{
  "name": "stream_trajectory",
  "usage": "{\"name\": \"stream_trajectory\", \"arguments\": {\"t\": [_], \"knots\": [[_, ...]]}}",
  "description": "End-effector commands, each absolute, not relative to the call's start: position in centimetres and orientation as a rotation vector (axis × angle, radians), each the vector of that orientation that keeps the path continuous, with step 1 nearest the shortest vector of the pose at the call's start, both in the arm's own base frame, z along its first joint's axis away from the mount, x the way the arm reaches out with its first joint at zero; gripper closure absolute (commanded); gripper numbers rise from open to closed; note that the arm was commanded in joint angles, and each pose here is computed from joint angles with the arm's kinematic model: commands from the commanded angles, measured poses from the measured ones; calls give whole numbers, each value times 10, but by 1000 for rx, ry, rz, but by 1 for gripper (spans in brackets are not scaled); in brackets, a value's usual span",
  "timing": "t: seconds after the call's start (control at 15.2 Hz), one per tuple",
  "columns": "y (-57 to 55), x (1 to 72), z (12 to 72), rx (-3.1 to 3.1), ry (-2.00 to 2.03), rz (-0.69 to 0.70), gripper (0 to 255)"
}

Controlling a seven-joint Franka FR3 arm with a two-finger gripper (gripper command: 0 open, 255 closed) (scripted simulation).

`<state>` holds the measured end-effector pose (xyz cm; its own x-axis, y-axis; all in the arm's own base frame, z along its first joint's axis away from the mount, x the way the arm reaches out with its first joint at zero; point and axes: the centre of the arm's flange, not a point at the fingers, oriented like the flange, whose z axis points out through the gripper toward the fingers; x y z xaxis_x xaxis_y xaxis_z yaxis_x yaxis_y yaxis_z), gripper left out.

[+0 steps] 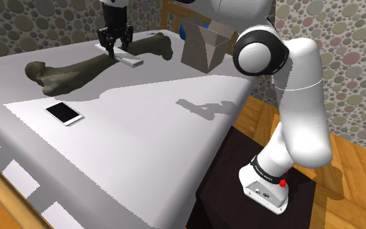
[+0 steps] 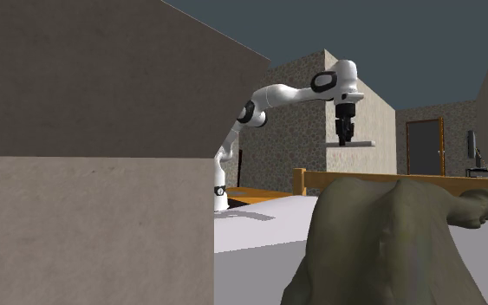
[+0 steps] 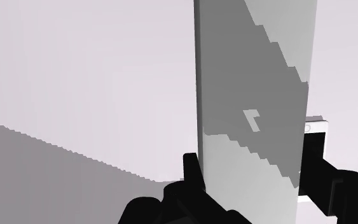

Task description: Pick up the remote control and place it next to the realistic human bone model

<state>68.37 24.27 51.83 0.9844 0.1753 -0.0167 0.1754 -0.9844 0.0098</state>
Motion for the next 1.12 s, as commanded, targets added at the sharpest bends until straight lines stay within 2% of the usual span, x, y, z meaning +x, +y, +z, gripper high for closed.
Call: {"name": "stream_trajectory", "arguments": {"t": [0.0,1.06], "knots": [[269,686,517,3118,274,-24,255],[269,686,433,3118,274,-24,255]]}}
